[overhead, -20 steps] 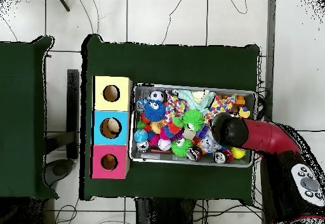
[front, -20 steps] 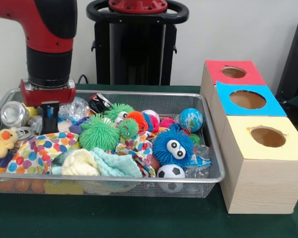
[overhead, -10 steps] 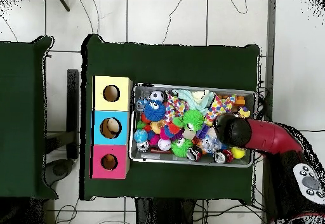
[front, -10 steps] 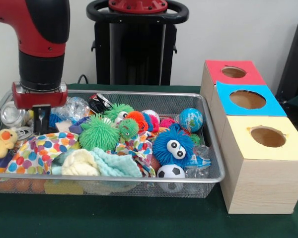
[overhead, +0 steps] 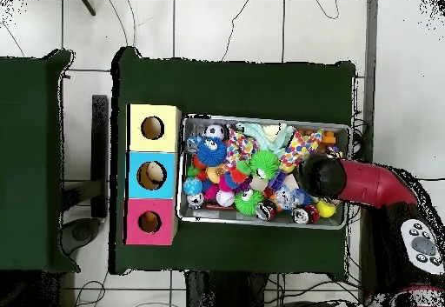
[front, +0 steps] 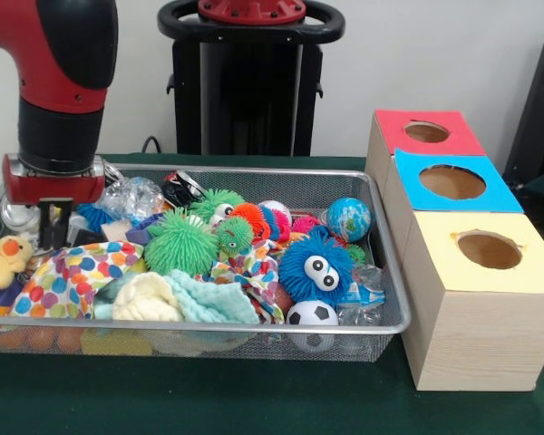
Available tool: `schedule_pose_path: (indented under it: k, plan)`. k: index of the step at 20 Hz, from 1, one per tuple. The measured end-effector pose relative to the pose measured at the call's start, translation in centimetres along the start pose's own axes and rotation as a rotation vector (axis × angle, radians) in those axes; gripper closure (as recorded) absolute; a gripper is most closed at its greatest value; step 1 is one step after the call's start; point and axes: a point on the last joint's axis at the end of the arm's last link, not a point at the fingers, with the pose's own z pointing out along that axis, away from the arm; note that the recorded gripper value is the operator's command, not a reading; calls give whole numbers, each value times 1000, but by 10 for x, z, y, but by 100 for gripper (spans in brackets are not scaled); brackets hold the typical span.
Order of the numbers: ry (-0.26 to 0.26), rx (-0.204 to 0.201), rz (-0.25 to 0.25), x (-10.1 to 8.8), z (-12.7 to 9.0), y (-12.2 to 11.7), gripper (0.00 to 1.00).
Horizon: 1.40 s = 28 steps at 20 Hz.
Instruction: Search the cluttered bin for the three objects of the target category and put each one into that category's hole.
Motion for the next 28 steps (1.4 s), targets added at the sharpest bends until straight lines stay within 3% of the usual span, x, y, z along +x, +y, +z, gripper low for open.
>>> schedule_pose_path:
  k: [5, 13, 23, 28]
  plan:
    - [-4, 66, -29, -4, -1, -13, 100]
    - [-7, 134, -48, -6, -3, -27, 100]
    - [25, 147, -54, 2, 13, -33, 100]
    - [39, 134, -58, 4, 27, -29, 100]
